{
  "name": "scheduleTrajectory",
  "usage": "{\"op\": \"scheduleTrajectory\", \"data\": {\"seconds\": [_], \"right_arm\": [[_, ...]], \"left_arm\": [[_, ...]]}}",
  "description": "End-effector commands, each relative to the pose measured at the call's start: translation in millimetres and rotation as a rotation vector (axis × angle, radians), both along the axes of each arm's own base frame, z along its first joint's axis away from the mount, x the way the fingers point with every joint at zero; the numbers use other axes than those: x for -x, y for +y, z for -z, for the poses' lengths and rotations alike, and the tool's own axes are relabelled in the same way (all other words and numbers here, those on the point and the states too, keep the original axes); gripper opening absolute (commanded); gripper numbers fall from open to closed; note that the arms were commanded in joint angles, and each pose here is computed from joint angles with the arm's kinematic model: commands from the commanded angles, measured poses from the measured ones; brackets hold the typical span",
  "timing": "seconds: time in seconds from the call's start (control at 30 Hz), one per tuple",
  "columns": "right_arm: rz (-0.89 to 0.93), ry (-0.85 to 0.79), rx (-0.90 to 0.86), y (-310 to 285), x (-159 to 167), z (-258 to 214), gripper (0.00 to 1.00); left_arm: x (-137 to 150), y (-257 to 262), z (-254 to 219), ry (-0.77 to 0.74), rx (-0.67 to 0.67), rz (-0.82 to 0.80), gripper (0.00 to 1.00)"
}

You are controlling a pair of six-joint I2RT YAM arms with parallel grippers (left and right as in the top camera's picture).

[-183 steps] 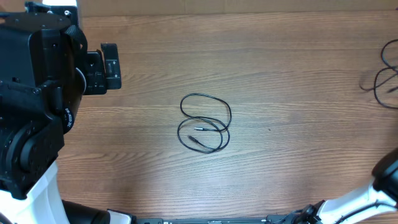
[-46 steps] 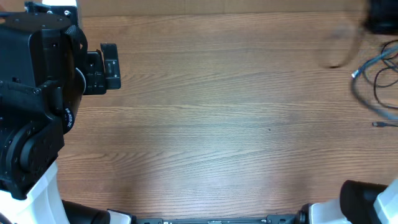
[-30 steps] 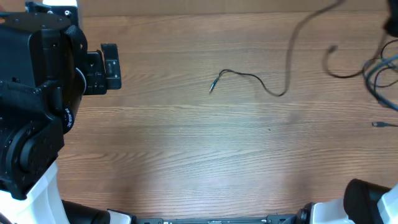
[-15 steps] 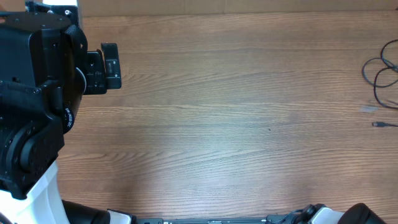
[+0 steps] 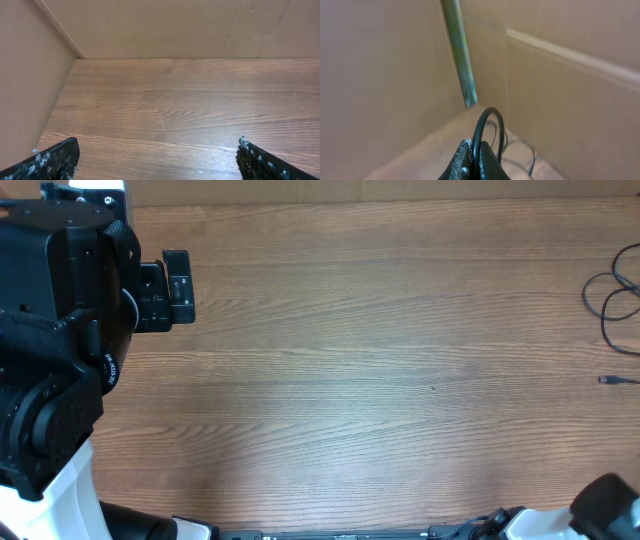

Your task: Untangle cables

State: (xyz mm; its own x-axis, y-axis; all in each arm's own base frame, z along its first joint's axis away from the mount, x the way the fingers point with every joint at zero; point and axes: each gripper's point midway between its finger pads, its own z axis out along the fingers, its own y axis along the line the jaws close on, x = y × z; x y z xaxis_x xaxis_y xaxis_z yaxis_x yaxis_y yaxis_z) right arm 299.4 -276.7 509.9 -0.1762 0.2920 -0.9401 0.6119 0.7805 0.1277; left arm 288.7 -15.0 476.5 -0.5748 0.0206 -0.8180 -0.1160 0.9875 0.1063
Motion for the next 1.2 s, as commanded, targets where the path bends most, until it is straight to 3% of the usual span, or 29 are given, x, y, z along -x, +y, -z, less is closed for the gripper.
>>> {"op": "scheduleTrajectory", "data": {"seconds": [0.0, 0.13, 0.4, 0.53, 0.83, 1.03, 1.17], "right_arm": [[0.002, 0.040, -0.033, -20, -15, 27, 0.04], [-0.065, -0.001, -0.021, -22, -34, 26, 0.04], [-0.115, -0.242, 0.294, 1, -22, -86, 0.04], [-0.169, -0.292, 0.350, 12, -24, -105, 0.04], [-0.132, -0.044, 0.171, -38, -36, -10, 0.04], [-0.085, 0.005, -0.016, -86, -30, 60, 0.04], [0.011, 0.001, -0.137, -125, -8, 109, 0.04]], "left_arm": [[0, -1, -1, 0.000, -0.006, 0.016, 1.00], [0, -2, -1, 0.000, 0.005, 0.017, 1.00], [-4, -15, 4, 0.017, 0.050, 0.070, 1.00], [-9, -17, 8, 0.031, 0.066, 0.059, 1.00], [-16, -20, 15, 0.058, 0.055, 0.066, 1.00], [-16, -19, 15, 0.061, 0.031, 0.084, 1.00], [-16, -20, 15, 0.061, 0.031, 0.084, 1.00]]}}
